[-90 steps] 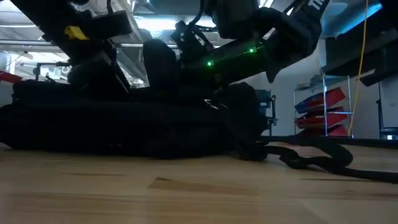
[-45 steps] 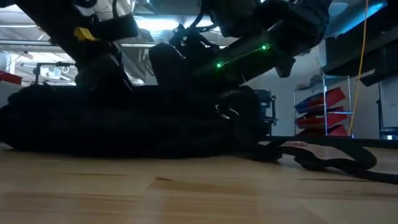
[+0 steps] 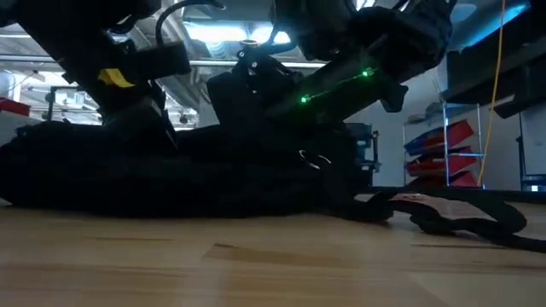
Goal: Unpack backpack
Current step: Adjust the black bag
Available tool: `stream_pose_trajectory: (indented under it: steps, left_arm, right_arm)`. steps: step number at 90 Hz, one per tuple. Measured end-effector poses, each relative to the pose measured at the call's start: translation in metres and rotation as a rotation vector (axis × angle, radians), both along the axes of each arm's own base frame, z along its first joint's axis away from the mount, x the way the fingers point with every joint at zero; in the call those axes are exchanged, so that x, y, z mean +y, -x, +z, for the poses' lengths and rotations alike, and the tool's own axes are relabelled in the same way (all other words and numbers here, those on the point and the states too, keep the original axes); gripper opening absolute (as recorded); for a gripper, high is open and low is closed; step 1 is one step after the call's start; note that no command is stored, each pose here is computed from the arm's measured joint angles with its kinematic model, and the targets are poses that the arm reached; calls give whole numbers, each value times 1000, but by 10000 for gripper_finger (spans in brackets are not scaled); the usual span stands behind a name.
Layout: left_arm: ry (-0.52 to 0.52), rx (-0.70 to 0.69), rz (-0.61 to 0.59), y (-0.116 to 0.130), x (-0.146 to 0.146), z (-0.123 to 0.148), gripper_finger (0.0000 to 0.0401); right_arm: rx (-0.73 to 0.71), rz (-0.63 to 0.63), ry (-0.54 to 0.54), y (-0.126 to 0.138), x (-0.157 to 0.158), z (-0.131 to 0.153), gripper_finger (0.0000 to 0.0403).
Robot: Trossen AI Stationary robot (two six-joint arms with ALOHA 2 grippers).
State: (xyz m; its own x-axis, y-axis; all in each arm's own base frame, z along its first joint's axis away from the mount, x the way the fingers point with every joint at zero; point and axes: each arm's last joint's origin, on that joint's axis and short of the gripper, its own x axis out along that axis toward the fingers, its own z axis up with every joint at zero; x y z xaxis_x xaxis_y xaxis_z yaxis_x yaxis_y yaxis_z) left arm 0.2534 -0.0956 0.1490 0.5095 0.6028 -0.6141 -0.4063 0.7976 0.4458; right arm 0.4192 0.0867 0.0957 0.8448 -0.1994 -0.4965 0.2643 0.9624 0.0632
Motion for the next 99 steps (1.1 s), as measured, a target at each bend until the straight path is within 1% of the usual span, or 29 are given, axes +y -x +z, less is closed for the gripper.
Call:
stream_pose_trajectory:
  steps: [19, 28, 45, 58, 84, 90, 99]
  left_arm:
    - [0, -16, -18, -3, -1, 0, 280]
    - [-22, -40, -60, -5, -7, 2, 280]
    - [-150, -87, -91, -3, -18, 6, 280]
    - [-201, -84, -92, -1, -20, 7, 280]
    - [-177, -93, -66, -5, -14, 7, 280]
    - [-141, -91, -73, -7, -12, 7, 280]
    - [-82, -50, -122, -13, -7, 6, 280]
  right_arm:
    - [0, -3, -3, 0, 0, 0, 0]
    - [0, -4, -5, 0, 0, 0, 0]
    - [-1, -4, -4, 0, 0, 0, 0]
    - [-1, -5, -4, 0, 0, 0, 0]
    - [-1, -3, -2, 0, 0, 0, 0]
    - [-1, -3, -1, 0, 0, 0, 0]
    - [-1, -3, -1, 0, 0, 0, 0]
